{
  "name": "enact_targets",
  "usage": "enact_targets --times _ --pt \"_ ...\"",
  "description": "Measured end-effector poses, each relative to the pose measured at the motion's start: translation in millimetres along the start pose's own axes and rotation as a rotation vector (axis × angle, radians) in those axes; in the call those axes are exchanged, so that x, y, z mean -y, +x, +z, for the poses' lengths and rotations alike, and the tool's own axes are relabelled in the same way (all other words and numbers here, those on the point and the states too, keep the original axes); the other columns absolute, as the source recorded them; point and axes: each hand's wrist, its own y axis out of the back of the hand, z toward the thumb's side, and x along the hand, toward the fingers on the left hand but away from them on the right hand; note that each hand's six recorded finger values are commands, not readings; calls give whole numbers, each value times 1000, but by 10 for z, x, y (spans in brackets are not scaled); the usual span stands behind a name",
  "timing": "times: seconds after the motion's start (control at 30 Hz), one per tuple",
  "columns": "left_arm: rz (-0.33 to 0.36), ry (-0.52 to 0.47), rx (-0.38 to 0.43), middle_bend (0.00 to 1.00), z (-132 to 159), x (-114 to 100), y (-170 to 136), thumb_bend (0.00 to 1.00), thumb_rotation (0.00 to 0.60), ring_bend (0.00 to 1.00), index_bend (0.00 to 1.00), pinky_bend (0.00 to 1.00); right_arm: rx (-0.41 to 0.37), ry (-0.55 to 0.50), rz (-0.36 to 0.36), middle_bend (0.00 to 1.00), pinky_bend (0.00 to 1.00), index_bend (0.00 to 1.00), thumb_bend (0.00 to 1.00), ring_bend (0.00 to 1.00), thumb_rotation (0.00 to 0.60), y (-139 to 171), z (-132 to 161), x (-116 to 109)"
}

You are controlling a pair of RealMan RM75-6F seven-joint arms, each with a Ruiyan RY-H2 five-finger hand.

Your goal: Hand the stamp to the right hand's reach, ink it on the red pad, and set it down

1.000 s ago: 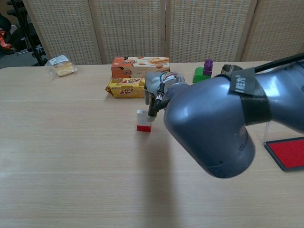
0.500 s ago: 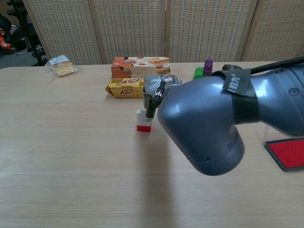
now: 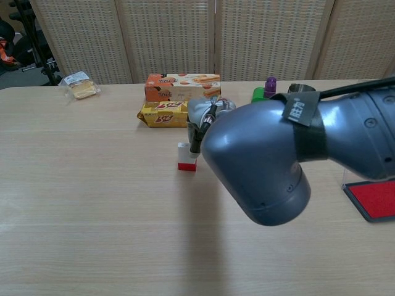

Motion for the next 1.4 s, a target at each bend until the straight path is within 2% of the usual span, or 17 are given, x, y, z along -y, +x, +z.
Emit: enact_targets --times 0.3,0.6,0.8,0.97,1.13,1.23,1.4 --pt "-2 -4 -9 0 -22 -1 25 85 600 0 0 0 -2 -2 11 1000 1000 506 412 1000 600 -10 21 45" --pt "-7 -1 -10 0 -19 10 36 85 600 0 0 0 -9 -6 14 1000 1000 559 414 1000 600 -7 34 50" --pt "-10 1 -10 0 -17 19 42 85 600 0 0 0 -24 -27 3 1000 1000 571 421 1000 600 18 40 -26" --pt "-16 7 -7 0 -6 37 45 85 600 0 0 0 -52 -52 -21 1000 1000 572 465 1000 600 79 20 -188" --pt "-21 16 -1 0 16 62 36 86 600 0 0 0 -88 -70 -46 1000 1000 572 466 1000 600 184 -93 -424" --pt "-21 21 1 0 28 75 27 86 600 0 0 0 -107 -76 -62 1000 1000 572 466 1000 600 276 -246 -610" --pt "-27 34 6 0 57 116 10 87 600 0 0 0 -112 -69 -94 1000 1000 572 466 1000 600 469 -708 -920"
